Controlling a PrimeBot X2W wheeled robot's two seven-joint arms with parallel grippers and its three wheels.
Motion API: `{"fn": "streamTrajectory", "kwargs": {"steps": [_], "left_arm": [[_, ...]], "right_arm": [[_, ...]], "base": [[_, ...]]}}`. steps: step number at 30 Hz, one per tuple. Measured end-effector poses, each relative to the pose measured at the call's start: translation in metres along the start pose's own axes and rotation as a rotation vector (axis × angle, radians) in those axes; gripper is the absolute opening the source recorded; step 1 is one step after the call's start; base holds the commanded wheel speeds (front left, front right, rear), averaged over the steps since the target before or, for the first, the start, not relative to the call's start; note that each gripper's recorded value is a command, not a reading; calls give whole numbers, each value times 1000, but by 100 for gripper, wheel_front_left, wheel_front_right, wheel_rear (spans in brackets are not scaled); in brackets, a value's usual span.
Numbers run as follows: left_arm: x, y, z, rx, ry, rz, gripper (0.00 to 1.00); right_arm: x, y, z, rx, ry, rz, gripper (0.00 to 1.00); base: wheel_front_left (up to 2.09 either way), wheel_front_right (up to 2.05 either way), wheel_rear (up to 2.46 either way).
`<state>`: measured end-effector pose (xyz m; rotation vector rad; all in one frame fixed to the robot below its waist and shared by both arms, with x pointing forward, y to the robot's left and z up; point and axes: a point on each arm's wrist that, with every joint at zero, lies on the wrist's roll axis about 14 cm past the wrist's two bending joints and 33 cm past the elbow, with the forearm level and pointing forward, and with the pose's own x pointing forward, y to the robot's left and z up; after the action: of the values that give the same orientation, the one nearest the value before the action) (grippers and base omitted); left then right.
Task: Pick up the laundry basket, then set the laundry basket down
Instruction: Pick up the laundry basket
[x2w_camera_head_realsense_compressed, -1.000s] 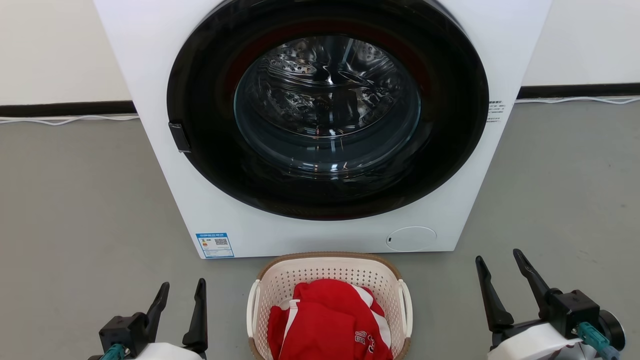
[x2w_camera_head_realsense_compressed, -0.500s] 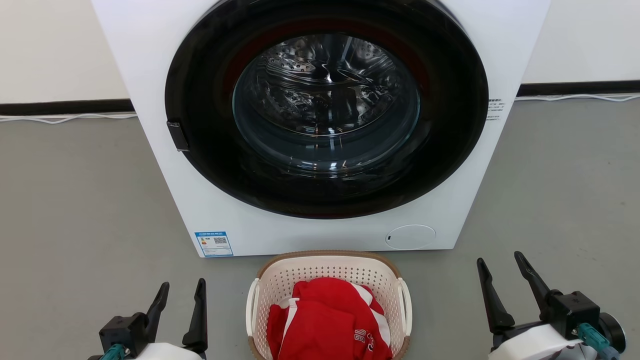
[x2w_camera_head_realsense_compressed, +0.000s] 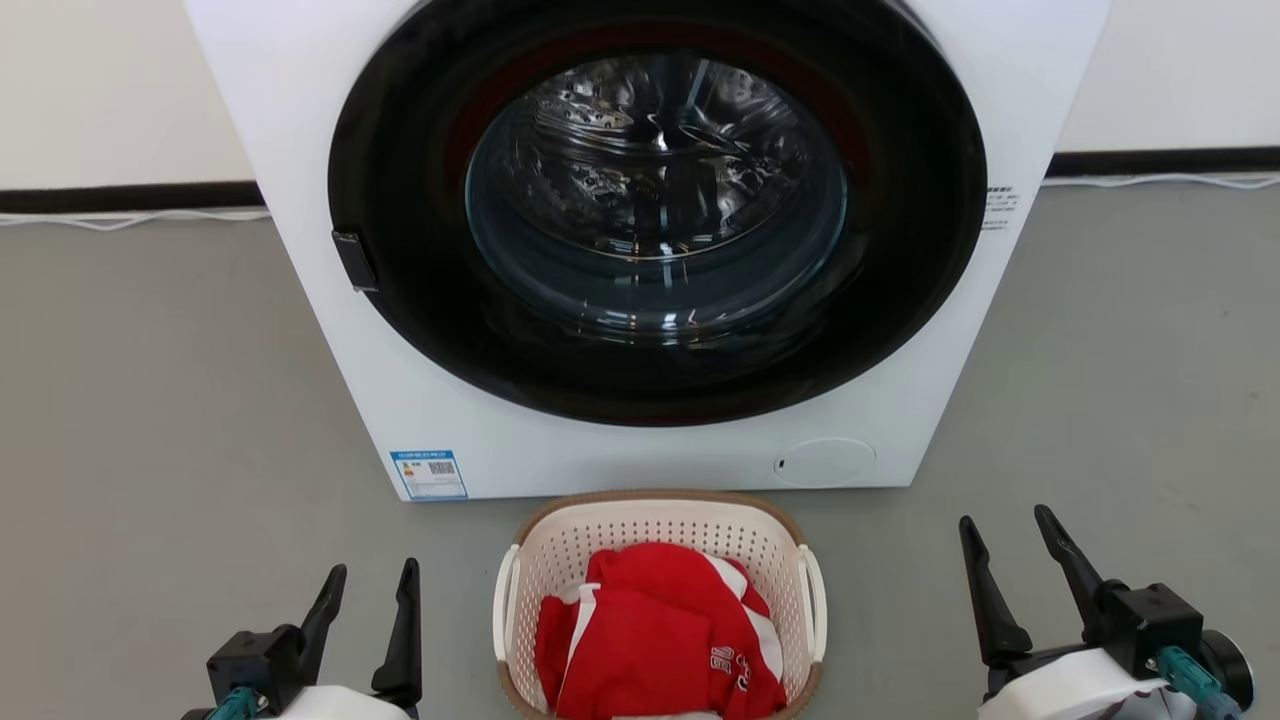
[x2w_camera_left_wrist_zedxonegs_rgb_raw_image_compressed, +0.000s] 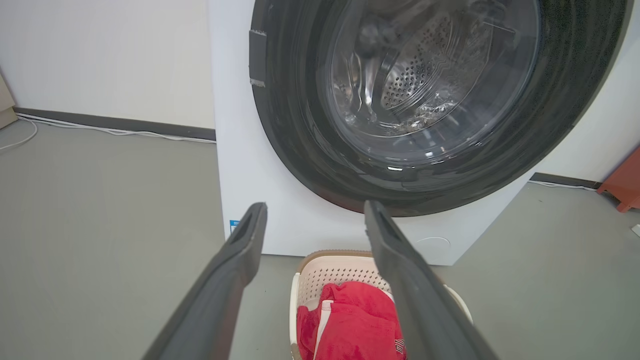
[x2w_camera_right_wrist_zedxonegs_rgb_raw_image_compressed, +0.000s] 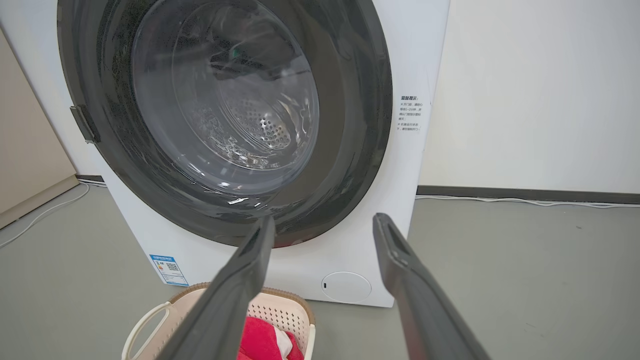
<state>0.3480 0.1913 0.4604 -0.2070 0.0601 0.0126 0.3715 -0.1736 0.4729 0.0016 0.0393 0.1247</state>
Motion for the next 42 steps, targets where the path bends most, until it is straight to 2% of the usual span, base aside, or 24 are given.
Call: {"fn": "streamTrajectory", "kwargs": {"steps": [5, 12, 20, 30, 36, 42], "left_arm": [[7, -1, -8, 3, 27, -4, 100], [37, -7, -25, 14, 91, -35, 100], [75, -12, -86, 20, 284, -65, 100], [113, 2, -148, -4, 473, -28, 100], [119, 10, -186, 4, 590, -15, 100], [130, 11, -209, -15, 642, -9, 100]], "right_arm": [[6, 3, -11, 6, 35, 8, 100], [36, 3, -35, 20, 110, 14, 100], [76, 3, -95, 49, 286, 17, 100], [108, 15, -167, 64, 487, 56, 100], [117, 29, -205, 77, 583, 90, 100], [120, 39, -231, 99, 636, 109, 100]], "base": [[0, 0, 0], [0, 0, 0], [0, 0, 0], [0, 0, 0], [0, 0, 0], [0, 0, 0]]}}
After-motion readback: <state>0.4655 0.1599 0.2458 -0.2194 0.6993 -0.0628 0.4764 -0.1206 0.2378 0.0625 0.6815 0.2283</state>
